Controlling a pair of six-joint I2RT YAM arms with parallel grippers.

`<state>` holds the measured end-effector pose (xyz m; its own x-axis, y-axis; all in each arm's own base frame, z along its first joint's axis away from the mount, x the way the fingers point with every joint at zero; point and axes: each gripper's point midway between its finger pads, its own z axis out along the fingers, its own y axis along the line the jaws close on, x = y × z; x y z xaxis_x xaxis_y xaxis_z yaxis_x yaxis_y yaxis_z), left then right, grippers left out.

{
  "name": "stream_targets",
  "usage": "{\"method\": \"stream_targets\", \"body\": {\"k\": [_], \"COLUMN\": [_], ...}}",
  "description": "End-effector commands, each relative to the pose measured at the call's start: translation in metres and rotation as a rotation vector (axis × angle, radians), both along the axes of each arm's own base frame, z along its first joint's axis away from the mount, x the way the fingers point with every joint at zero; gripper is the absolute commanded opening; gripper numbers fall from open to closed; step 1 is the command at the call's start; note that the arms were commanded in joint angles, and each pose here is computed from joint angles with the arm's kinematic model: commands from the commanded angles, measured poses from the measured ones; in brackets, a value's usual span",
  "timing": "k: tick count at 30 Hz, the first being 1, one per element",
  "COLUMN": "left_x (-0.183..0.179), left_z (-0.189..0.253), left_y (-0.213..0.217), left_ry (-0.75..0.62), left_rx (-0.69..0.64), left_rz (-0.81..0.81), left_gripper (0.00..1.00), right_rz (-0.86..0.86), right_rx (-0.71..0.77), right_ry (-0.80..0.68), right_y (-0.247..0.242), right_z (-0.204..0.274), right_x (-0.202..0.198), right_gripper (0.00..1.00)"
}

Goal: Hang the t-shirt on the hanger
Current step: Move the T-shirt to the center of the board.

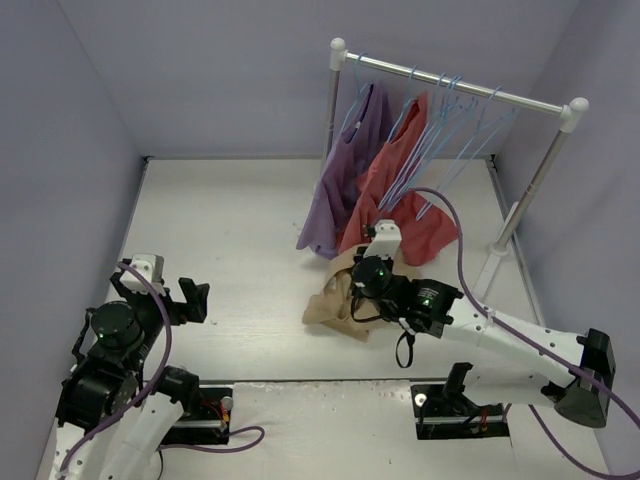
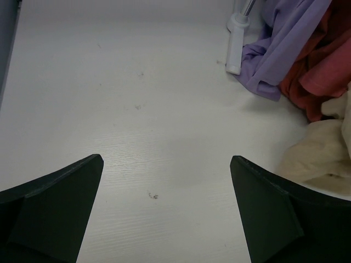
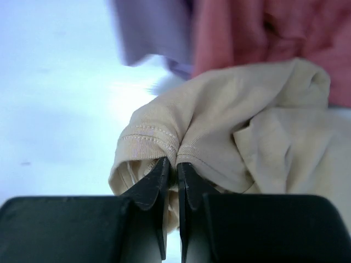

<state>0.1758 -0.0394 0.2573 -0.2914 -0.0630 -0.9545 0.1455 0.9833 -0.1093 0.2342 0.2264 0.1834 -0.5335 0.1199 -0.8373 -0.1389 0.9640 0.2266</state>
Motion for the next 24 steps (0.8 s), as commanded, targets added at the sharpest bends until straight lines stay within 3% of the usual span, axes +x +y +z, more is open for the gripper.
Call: {"method": "stream_targets", "body": {"k": [1,4,9,14,20,22,24], "left_x": [-0.001,-0.005,-0.014,-0.010,0.015,0.022,0.028], "left_z": [0.048,0.058,0.071,0.055,0.001,-0.018,-0.026], "left_y": [-0.005,-0.004,-0.005,-0.016,-0.034,-0.038,-0.041], "left_ry": [-0.091,-0.086,-0.081,-0.014,0.202,0.260,0.281], "left_rx": [-0.058,-0.064,-0.105,-0.181,-0.296,-0.306,-0.333], "left_rz": [-0.015,-0.015,-0.021,-0.027,0.038,0.053,0.075], "left_gripper": [0.97,0.97,0.97,0.97,0.97,0.97,0.97], "right_rz": [-0.003,0.004,-0.031,-0.039,0.014,0.054,0.103], "right_rx": [0.099,0.116,0.086,0.039,-0.071,-0.096,-0.118], "right_ry": [-0.143,-0.210,-0.212,-0.153,0.019,0.048,0.077], "right_y": [0.061,0.092,0.121,0.134,0.154,0.163,0.174], "right_z": [0.073,0.110,0.100,0.056,-0.033,-0.042,-0.052], "right_x": [0.000,-0.003,0.008,0.013,0.027,0.038,0.046], "right_gripper": [0.00,0.00,0.00,0.00,0.00,0.08,0.24]}}
